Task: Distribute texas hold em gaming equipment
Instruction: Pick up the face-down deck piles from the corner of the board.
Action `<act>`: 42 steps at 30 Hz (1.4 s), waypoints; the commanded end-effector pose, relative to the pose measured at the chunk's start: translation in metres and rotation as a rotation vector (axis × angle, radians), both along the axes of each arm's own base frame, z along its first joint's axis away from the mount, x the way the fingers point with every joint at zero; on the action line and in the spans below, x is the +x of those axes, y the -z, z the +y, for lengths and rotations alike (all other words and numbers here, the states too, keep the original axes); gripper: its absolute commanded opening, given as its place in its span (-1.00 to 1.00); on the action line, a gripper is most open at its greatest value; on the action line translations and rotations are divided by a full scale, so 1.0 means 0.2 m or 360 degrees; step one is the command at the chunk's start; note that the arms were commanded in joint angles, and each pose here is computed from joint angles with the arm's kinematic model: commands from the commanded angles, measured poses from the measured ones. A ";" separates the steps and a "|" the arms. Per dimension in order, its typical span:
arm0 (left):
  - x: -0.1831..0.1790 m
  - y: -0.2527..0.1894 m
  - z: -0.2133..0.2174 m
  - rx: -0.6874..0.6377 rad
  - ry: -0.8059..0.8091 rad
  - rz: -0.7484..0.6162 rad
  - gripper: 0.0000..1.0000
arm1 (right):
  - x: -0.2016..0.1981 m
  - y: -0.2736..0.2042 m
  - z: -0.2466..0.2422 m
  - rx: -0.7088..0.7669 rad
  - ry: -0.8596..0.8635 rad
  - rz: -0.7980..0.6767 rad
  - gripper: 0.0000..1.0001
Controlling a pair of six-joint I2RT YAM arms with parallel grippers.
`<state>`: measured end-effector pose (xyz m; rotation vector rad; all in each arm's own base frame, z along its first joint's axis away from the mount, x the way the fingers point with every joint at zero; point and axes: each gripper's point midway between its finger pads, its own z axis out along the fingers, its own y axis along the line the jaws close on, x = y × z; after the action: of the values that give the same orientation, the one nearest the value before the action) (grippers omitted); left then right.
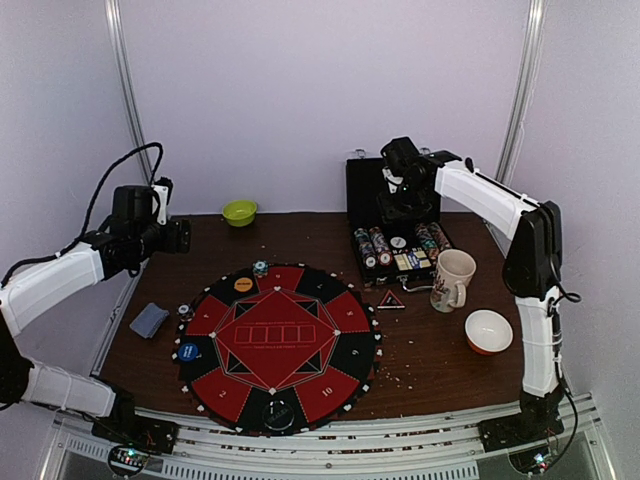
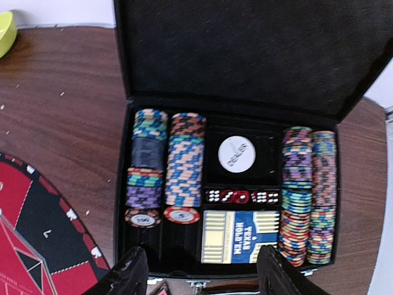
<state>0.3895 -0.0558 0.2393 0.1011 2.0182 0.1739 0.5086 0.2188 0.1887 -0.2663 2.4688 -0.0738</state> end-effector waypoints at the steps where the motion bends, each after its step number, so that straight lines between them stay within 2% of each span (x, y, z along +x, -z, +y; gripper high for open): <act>1: 0.03 -0.02 0.01 0.0015 -0.0015 -0.0046 0.96 | -0.07 0.08 0.10 0.0097 -0.0183 0.0133 0.26; 7: 0.04 0.00 0.00 0.0013 0.0003 -0.0027 0.97 | -0.10 0.14 0.01 -0.0024 -0.0089 0.0219 0.25; 13: 0.05 0.02 0.00 0.0014 0.0012 -0.0010 0.96 | -0.13 0.14 0.00 -0.0016 -0.0089 0.0223 0.25; 17: 0.05 0.02 0.00 0.0013 0.0014 -0.0014 0.97 | -0.17 0.14 0.04 0.0034 -0.0157 0.0267 0.24; 23: 0.05 0.03 -0.01 0.0013 0.0023 -0.0005 0.96 | -0.34 0.20 0.11 0.0035 -0.0265 0.0368 0.24; 42: 0.06 0.04 0.02 0.0026 0.0009 -0.0002 0.97 | -0.36 0.13 0.09 0.0018 -0.0277 0.0339 0.23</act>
<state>0.3941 -0.0572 0.2255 0.1290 2.0531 0.1815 0.4428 0.2390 0.1361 -0.5087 2.6769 0.0234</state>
